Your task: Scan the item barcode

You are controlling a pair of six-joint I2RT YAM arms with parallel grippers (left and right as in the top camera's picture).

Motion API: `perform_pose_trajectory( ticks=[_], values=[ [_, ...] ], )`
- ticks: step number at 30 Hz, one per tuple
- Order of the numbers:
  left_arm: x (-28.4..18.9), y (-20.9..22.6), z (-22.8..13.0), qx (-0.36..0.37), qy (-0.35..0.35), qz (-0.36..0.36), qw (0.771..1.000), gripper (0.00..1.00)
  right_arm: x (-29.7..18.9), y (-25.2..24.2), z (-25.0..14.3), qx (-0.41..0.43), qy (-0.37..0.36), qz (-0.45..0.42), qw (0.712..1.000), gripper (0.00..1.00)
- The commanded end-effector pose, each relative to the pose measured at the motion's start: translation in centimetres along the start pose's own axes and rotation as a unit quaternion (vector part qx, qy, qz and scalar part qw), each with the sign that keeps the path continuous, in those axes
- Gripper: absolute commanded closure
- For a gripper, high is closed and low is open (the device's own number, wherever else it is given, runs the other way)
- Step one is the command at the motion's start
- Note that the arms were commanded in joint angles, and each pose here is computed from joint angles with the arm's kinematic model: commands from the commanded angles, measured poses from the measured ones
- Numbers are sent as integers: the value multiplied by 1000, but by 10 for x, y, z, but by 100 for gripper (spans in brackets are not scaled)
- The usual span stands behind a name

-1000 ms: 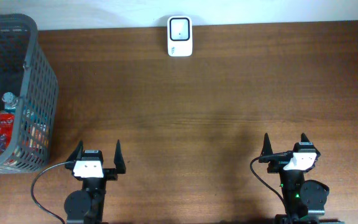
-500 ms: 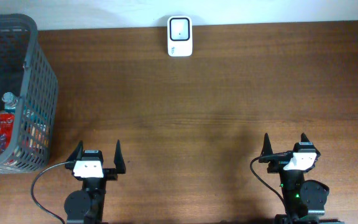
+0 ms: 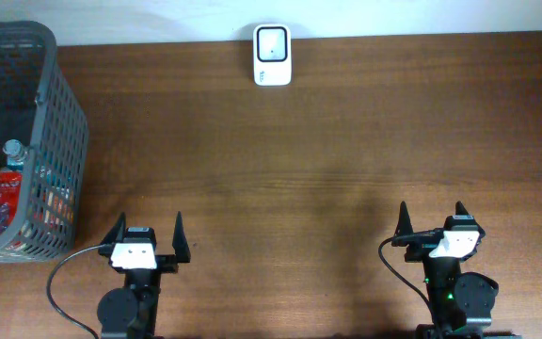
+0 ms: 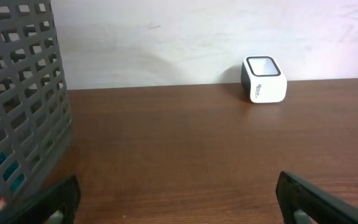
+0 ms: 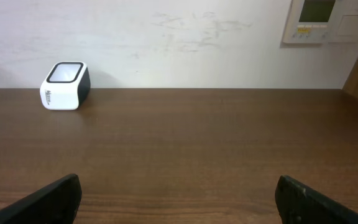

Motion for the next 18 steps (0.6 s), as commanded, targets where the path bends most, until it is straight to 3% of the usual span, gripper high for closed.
perform_pose_trajectory(
  ticks=[1,4,5,7,9,10,12,15,17,18],
  values=[
    [0,0,-2,12,0,0,1000,1,0,0,-3,-3,4,0,1000,2],
    [0,-3,0,9,-5,-18,1000,1,0,0,-3,-4,4,0,1000,2],
    [-1,-14,4,5,-15,-69,997,1,0,0,-3,-4,4,0,1000,2],
    [-9,-30,37,18,-110,-150,982,1,0,0,-3,-3,4,0,1000,2],
    [-28,-44,74,49,-226,-217,948,1,0,0,-3,-3,4,0,1000,1],
    [-42,-48,93,65,-289,-235,926,1,0,0,-3,-4,4,0,1000,1],
    [-56,-48,114,66,-341,-236,907,1,0,0,-3,-3,4,0,1000,2],
    [-65,-42,153,55,-340,-205,916,1,0,0,-3,-4,4,0,1000,1],
    [-60,-37,180,33,-277,-178,944,1,0,0,-3,-3,4,0,1000,2],
    [-54,-36,196,22,-214,-172,961,1,0,0,-3,-4,4,0,1000,2]
  ],
)
Point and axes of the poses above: each gripper's point midway between its finger pads, its own x axis out along the fingers, its own y axis along the line the jaws close on, z = x × y, the point moved 7 cm from there along -x, back along the fingers, and after that the axes turned 2 degrees about -x, right-handed, at the moved point
